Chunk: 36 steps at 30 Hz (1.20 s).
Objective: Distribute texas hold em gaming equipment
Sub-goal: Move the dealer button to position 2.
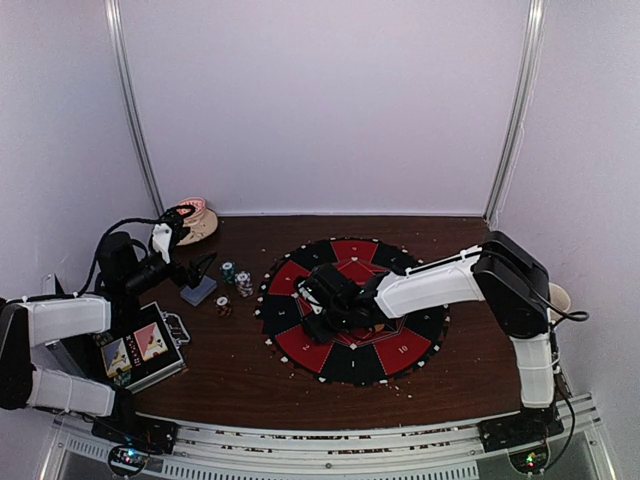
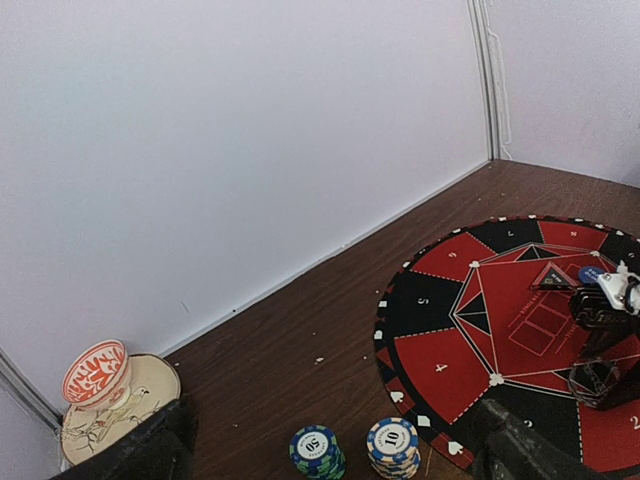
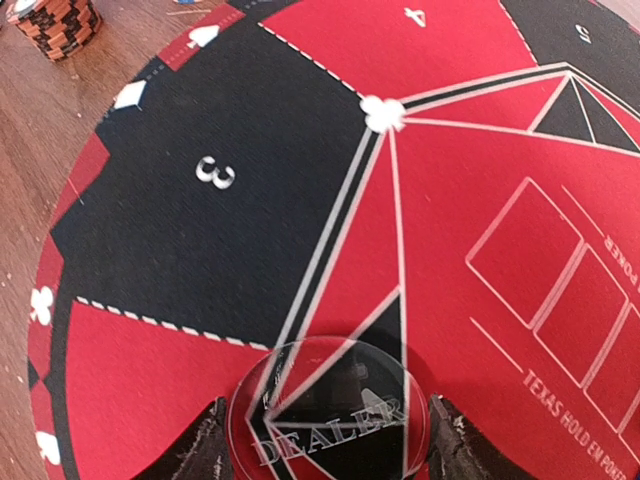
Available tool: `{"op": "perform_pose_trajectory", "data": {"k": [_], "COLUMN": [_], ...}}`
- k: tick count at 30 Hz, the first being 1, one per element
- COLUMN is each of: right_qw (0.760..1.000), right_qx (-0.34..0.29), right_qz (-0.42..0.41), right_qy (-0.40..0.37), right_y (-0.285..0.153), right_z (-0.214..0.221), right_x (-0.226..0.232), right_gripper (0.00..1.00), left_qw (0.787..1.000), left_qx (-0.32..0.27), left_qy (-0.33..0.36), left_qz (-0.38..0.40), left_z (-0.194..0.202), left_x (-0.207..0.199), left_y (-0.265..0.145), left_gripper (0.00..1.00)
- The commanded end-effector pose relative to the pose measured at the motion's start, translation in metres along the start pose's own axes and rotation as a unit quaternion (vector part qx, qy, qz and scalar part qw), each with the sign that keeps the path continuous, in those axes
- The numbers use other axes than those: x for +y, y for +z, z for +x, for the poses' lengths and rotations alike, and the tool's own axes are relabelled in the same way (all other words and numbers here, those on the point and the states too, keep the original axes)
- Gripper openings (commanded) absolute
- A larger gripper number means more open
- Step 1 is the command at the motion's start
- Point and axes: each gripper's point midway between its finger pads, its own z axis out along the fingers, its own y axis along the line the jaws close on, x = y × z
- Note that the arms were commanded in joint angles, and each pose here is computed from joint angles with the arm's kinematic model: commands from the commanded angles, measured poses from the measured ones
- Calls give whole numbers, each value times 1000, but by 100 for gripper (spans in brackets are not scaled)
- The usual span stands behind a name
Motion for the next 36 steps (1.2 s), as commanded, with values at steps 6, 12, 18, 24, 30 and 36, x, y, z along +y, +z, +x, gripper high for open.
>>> {"op": "perform_pose_trajectory", "data": {"k": [6,12,18,24,30,36], "right_qw": [1000,1000,1000,1000,998,997], "right_qx": [12,17,1,-22,-49,-44], "right_qz": [-14,-5,-9,-13,28,49], "right_qy": [-11,-10,-9,-1,12,27], "right_y": [13,9,-11,-40,-74,-94], "right_z": [1,5,-6,-21,-24,-6], "right_x": [15,11,10,6,-19,-47], "right_gripper": [58,66,81,89,100,100], "left_qw": [1000,1000,1000,1000,1000,1000], "left_qx": [-25,-25,-24,-23,-25,-25], "left_qy": [17,18,18,17,18,18], "left_qz": [-5,-4,-5,-5,-4,-5], "left_z": [-11,-11,-10,-10,-11,-11], "left_x": [0,0,0,0,-1,-1], "left_y": [-1,0,0,0,0,0], "left_gripper": [98,98,98,98,98,98]}}
